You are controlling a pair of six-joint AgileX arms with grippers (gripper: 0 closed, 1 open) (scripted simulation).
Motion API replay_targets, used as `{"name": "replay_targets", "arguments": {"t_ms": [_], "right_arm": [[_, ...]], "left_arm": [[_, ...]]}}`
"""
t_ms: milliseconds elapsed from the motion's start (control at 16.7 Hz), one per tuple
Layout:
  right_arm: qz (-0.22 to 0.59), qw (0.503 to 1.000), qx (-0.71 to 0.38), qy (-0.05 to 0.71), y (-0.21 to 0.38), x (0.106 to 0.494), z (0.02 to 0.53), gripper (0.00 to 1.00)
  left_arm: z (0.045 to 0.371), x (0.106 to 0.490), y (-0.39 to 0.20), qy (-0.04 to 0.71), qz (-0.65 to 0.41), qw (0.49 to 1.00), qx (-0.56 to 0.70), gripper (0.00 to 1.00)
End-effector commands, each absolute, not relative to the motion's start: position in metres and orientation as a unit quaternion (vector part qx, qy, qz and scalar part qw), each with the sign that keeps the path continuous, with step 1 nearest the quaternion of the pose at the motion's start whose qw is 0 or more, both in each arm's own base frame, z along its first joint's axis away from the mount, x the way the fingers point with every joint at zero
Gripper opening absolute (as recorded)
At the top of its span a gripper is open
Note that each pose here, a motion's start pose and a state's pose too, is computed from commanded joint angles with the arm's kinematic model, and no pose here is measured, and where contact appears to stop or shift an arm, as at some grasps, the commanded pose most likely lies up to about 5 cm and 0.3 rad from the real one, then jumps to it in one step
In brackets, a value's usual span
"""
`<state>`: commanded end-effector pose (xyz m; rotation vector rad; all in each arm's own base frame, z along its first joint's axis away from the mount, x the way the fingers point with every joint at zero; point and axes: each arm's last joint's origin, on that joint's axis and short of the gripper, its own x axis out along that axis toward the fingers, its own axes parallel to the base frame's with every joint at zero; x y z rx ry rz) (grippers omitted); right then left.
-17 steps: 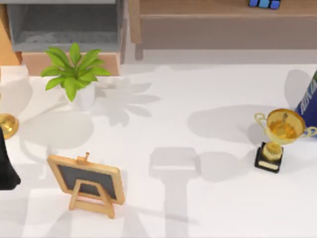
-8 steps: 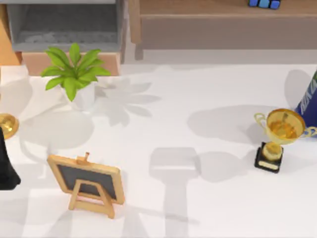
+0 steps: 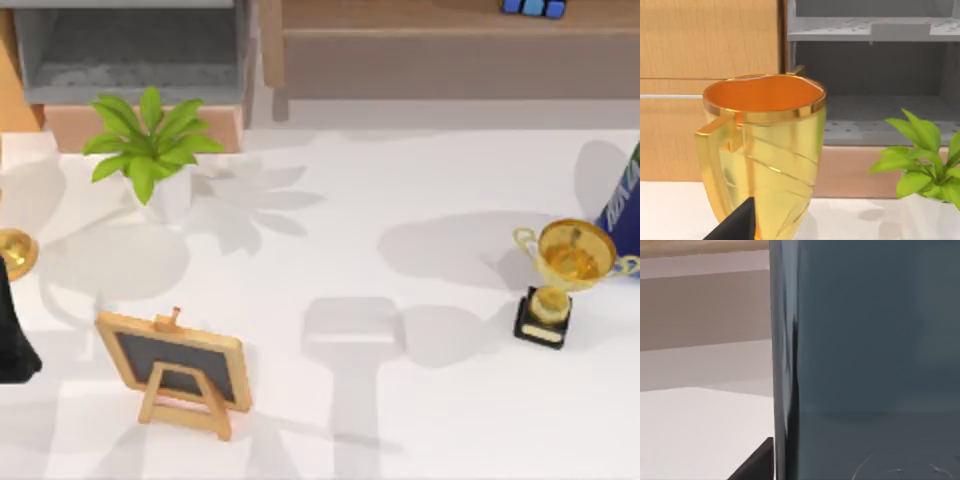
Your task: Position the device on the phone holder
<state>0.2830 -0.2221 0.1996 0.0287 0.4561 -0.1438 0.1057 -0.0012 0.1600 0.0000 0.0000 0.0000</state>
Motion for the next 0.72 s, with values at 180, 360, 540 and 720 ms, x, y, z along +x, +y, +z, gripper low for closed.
{"name": "replay_targets", "arguments": {"t_ms": [180, 360, 540, 720], "right_arm": [[-0.071, 0.971, 0.014, 0.226, -0.2221, 0.2830, 0.1996, 0.75], [-0.071, 0.971, 0.014, 0.226, -0.2221, 0.2830, 0.1996, 0.98], [-0.071, 0.971, 0.014, 0.226, -0.2221, 0.2830, 0.1996, 1.00], [-0.071, 0.971, 0.014, 0.226, -0.2221, 0.2830, 0.1996, 1.00]], "left_arm": [[0.1600, 0.1057, -0.0012, 0.000, 0.000, 1.000, 0.000, 1.00], [0.1600, 0.1057, -0.0012, 0.000, 0.000, 1.000, 0.000, 1.00], [0.1600, 0.1057, -0.0012, 0.000, 0.000, 1.000, 0.000, 1.00], [0.1600, 0.1057, -0.0012, 0.000, 0.000, 1.000, 0.000, 1.00]]}}
